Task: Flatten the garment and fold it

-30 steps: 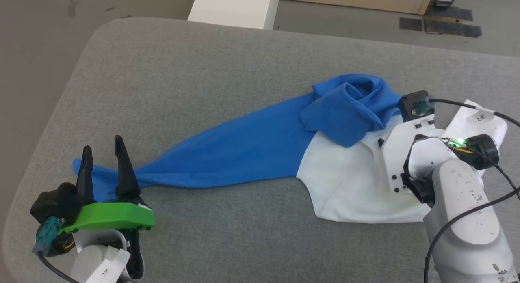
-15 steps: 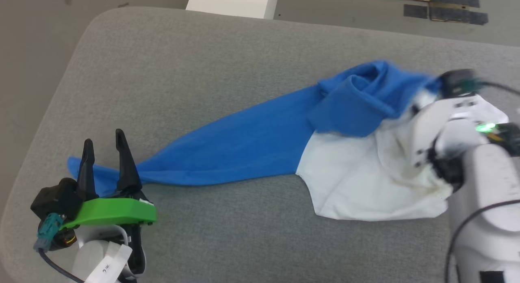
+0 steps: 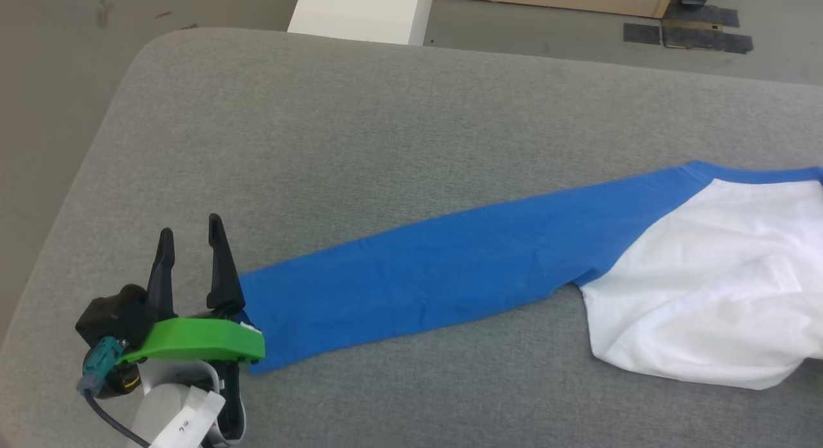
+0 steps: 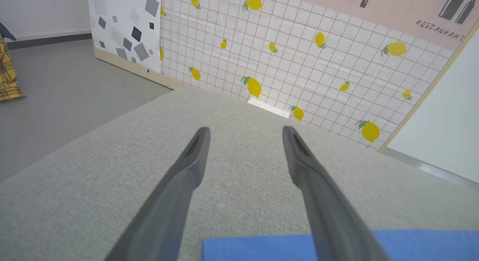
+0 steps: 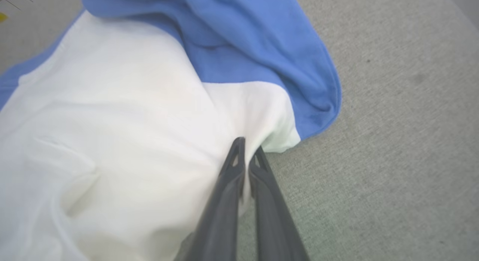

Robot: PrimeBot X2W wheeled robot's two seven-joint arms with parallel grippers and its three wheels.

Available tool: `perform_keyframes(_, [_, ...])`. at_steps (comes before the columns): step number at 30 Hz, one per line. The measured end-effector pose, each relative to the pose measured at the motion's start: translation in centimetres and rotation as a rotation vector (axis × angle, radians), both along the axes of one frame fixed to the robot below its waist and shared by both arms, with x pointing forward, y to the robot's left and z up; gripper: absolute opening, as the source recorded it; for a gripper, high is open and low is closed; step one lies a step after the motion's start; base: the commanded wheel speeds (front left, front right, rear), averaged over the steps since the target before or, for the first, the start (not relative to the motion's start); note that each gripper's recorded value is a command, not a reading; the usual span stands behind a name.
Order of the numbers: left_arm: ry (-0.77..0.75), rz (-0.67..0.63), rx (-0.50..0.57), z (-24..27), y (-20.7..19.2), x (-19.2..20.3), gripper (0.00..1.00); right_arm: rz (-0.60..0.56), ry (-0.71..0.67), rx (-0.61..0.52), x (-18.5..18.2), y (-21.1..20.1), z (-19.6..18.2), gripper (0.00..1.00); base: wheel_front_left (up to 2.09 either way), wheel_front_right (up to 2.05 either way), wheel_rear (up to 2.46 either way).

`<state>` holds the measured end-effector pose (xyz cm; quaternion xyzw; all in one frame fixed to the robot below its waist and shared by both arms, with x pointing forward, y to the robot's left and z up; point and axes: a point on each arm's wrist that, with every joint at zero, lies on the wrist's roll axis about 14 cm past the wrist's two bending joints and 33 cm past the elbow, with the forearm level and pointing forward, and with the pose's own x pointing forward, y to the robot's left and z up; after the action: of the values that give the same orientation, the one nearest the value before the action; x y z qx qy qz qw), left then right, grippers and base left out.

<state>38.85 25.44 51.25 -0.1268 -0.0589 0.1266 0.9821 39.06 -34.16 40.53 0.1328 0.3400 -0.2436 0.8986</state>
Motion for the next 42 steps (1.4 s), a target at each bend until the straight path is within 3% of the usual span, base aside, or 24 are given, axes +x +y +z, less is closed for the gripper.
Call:
perform_keyframes(1, [0.002,-0.002,-0.001,-0.1,-0.1,0.0,1.00,-0.003,0.012,0.028,-0.6,0.3,-0.8,0.13,0.00,0.00,0.00])
perform_keyframes(2, [0.006,-0.005,-0.003,-0.2,-0.2,0.1,1.00,-0.005,0.003,0.055,-0.8,0.7,-1.3,1.00,0.00,0.00,0.00])
perform_keyframes(9, [0.043,-0.088,-0.022,-1.2,-2.6,1.0,1.00,-0.008,-0.268,0.055,1.3,1.2,1.9,1.00,0.00,0.00,0.00])
perform_keyframes(14, [0.152,-0.336,-0.038,-1.2,-9.0,4.0,1.00,0.013,-0.411,-0.004,2.2,1.1,5.6,1.00,0.00,0.00,0.00])
perform_keyframes(19, [0.427,-0.595,0.010,-3.2,-15.8,6.3,1.00,0.047,-0.430,-0.019,2.3,1.6,6.6,1.00,0.00,0.00,0.00])
perform_keyframes(24, [0.802,-0.666,0.258,-8.1,-17.0,6.4,1.00,0.077,-0.422,0.002,2.5,2.5,6.1,1.00,0.00,0.00,0.00])
perform_keyframes(29, [0.999,-0.692,0.360,-11.6,-16.7,5.8,1.00,0.078,-0.404,0.013,2.3,2.6,5.1,1.00,0.00,0.00,0.00])
perform_keyframes(34, [1.063,-0.751,0.349,-13.1,-17.8,5.9,1.00,0.044,-0.378,0.006,1.6,1.6,3.8,1.00,0.00,0.00,0.00])
perform_keyframes(35, [1.070,-0.757,0.338,-13.2,-17.9,5.9,0.78,0.040,-0.375,0.004,1.5,1.4,3.7,1.00,0.00,0.00,0.00])
perform_keyframes(36, [1.070,-0.765,0.319,-13.3,-18.1,6.0,0.36,0.035,-0.370,0.003,1.4,1.3,3.5,1.00,0.00,0.00,0.00])
perform_keyframes(37, [1.071,-0.772,0.307,-13.4,-18.3,6.0,0.00,0.032,-0.366,0.003,1.4,1.2,3.3,1.00,0.00,0.00,0.00])
perform_keyframes(42, [1.041,-0.807,0.228,-13.0,-19.5,5.7,0.00,0.040,-0.364,0.004,1.7,1.5,3.0,1.00,0.00,0.00,0.00])
